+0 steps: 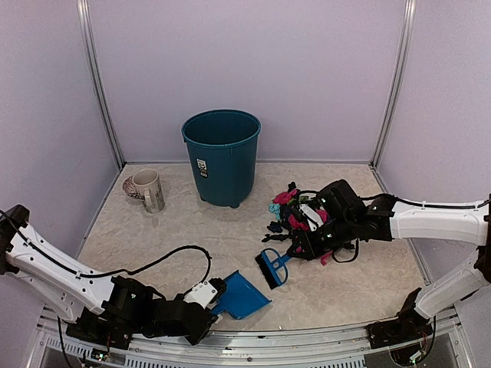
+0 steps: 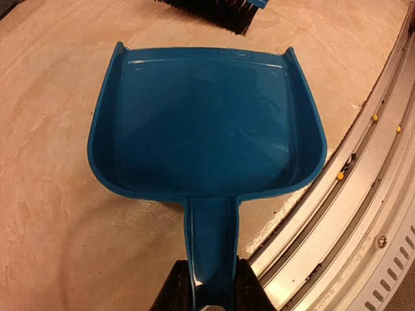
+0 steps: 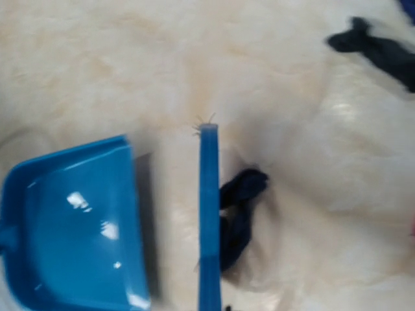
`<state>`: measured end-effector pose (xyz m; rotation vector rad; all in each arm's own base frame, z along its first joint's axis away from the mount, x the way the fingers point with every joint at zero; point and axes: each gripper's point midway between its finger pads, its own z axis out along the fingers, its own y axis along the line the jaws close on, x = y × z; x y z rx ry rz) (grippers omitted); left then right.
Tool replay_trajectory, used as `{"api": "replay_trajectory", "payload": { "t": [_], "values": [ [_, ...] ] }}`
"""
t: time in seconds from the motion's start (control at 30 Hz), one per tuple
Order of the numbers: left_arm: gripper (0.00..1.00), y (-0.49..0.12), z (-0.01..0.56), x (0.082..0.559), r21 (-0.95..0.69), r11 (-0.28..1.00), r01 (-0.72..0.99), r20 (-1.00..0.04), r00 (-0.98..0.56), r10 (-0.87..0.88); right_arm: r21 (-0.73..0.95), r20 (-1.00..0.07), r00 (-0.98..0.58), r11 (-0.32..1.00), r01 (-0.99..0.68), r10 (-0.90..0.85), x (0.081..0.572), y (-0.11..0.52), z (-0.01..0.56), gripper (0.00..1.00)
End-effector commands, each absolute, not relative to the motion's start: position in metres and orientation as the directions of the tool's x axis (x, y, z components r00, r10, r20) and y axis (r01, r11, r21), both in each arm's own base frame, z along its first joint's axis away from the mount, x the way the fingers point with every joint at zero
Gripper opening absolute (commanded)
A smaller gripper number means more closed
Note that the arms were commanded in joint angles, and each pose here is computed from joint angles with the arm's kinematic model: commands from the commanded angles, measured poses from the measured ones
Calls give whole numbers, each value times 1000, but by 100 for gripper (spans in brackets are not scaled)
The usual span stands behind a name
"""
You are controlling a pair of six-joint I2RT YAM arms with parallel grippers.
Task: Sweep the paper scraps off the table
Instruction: Sweep the paper scraps at the center of the board.
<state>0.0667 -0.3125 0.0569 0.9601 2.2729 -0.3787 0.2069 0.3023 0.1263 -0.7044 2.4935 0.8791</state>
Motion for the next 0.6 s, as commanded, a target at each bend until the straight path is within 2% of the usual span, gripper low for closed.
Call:
{"api": "replay_trajectory", "payload": {
  "t": [0.0, 0.27, 0.57],
  "values": [
    [15, -325, 61, 72, -7, 680, 734, -675, -505, 538, 343, -536, -781, 763, -548, -320, 231, 284, 125, 0],
    [15, -342, 59, 99, -32, 676, 736, -696, -502, 514, 172, -567, -775, 880, -442, -279, 268, 229, 128, 0],
    [14, -378, 59, 137, -55, 672, 739, -723, -494, 484, 164, -669, -704, 876, -455, -240, 280, 224, 182, 0]
  ]
}}
